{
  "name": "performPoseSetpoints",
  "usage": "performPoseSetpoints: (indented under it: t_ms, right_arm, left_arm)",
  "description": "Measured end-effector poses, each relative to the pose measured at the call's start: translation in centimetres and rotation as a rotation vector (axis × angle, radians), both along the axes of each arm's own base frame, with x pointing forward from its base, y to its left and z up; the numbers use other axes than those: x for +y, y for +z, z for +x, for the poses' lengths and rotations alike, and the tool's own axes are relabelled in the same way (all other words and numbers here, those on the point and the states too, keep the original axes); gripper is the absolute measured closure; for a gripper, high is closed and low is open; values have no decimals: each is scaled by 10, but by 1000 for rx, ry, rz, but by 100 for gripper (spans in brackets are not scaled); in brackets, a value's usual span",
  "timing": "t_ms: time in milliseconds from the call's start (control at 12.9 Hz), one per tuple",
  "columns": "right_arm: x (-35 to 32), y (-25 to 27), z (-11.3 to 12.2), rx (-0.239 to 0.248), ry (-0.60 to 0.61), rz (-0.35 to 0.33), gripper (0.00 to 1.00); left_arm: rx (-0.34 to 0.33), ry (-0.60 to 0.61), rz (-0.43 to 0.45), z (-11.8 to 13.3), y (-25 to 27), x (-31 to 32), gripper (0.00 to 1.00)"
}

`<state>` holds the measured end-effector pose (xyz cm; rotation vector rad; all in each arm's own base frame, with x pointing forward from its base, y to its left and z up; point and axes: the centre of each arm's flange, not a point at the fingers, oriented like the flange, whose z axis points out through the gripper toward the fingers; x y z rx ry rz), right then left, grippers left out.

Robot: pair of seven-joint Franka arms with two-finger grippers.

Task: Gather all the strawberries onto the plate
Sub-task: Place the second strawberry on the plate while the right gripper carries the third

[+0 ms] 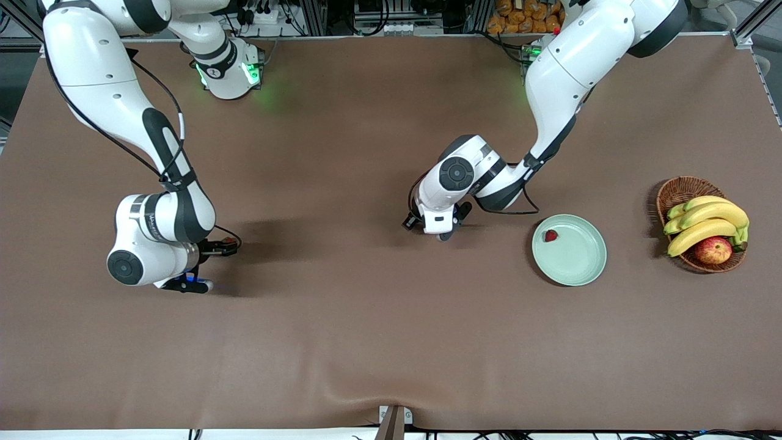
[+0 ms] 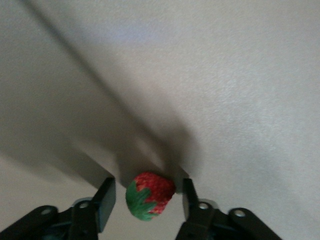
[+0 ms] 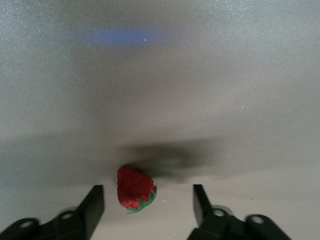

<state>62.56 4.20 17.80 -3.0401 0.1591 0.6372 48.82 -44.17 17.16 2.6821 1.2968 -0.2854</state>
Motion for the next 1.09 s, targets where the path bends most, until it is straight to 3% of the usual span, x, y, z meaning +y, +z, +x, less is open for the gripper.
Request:
performPoseSetpoints:
  t_ms: [78,155,388,543,698,853,1086]
  right_arm:
    - [1,-1,0,2,2,1,37]
    - [2,-3,-1,2,3,2,50]
    - [4,-5,0,-3,5,4,67]
    - [5,-3,3,-18,-7,15,67]
    - [15,14,18,-67,-50,70,67]
    - [47,47,36,-126,-92,165,67]
    - [138,76,38,-163,-180,298,67]
  left_arm:
    - [-9,7,-5,5,3,1,58]
    - [-22,18,-11,13,8,3,64]
    - [-86,37,-24,47,48,21,64]
    - [-110,-17,21,68,83,51,64]
    - [-101,-118,87,85,113,93,64]
    - [-57,-217,142,92,128,129,64]
    - [26,-366,170,101,122,181,64]
